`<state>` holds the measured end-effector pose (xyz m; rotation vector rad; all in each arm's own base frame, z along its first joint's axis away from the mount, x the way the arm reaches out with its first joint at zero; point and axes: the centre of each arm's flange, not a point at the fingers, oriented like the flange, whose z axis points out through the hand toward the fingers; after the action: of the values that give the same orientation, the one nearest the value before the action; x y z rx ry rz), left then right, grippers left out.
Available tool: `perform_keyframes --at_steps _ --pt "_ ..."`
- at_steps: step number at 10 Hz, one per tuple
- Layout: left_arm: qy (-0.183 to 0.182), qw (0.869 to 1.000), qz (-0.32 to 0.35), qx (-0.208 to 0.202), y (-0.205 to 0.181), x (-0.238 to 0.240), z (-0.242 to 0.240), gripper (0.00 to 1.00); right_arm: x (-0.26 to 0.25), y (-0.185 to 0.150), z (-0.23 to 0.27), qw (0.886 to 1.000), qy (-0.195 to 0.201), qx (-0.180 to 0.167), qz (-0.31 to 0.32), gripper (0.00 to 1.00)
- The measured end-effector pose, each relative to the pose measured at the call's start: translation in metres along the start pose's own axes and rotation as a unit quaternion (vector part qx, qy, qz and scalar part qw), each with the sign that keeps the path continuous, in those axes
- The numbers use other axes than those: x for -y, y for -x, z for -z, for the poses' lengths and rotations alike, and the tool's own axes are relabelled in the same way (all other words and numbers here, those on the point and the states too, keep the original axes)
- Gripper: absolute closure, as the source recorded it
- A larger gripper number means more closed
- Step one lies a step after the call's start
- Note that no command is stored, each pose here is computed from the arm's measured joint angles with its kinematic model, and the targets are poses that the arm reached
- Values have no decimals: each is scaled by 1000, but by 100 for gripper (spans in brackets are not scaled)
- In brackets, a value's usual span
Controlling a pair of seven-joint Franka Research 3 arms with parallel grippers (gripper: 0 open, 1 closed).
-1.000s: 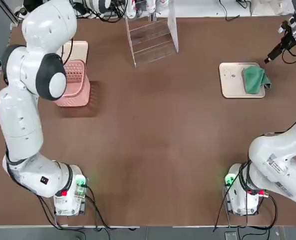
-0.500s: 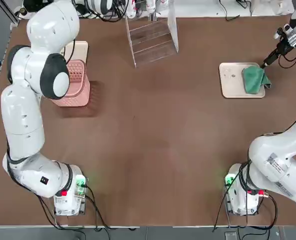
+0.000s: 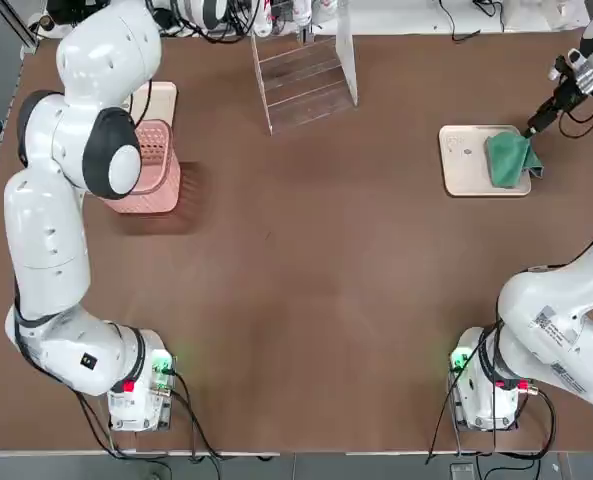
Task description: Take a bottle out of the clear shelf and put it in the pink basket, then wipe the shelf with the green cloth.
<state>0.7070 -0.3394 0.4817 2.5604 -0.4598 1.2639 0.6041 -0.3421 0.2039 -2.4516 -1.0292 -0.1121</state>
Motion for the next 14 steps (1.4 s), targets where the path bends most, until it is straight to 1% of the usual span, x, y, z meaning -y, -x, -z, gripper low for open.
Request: perform_keyframes --at_steps 1,2,4,5,6,7,8,10,11,12,13,14 --pt "-1 1000 -1 0 0 1 0 34 -2 0 -3 1000 1 -1 2 0" --pt "-1 1000 -2 0 0 1 0 35 -3 1 -7 1000 1 -2 2 0" --pt "-1 1000 -2 -1 0 1 0 34 -3 0 -9 1000 0 -2 3 4" --pt "-1 1000 -2 -3 -1 2 1 36 -3 -1 -9 1000 0 -3 4 14" --pt "-2 1000 -3 -8 -2 2 1 37 -3 -1 -9 1000 0 -3 4 33" --pt "-2 1000 -7 -18 -3 3 2 40 -3 -1 -9 1000 0 -3 5 46" --pt "-1 1000 -9 -29 -3 2 2 41 -3 -1 -9 1000 1 -3 5 64" --pt "-1 999 -10 -34 -1 2 1 41 -3 -1 -9 1000 1 -3 7 74" --pt "0 999 -10 -36 -1 2 0 40 -3 -1 -9 1000 1 -3 7 80" --pt "-1 999 -10 -36 0 2 0 37 -3 -1 -8 1000 1 -3 7 81" --pt "-1 999 -10 -33 3 3 -2 36 -3 -1 -9 1000 1 -3 6 82" --pt "-2 1000 -9 -28 7 4 -5 35 -3 -1 -10 1000 0 -5 5 78"
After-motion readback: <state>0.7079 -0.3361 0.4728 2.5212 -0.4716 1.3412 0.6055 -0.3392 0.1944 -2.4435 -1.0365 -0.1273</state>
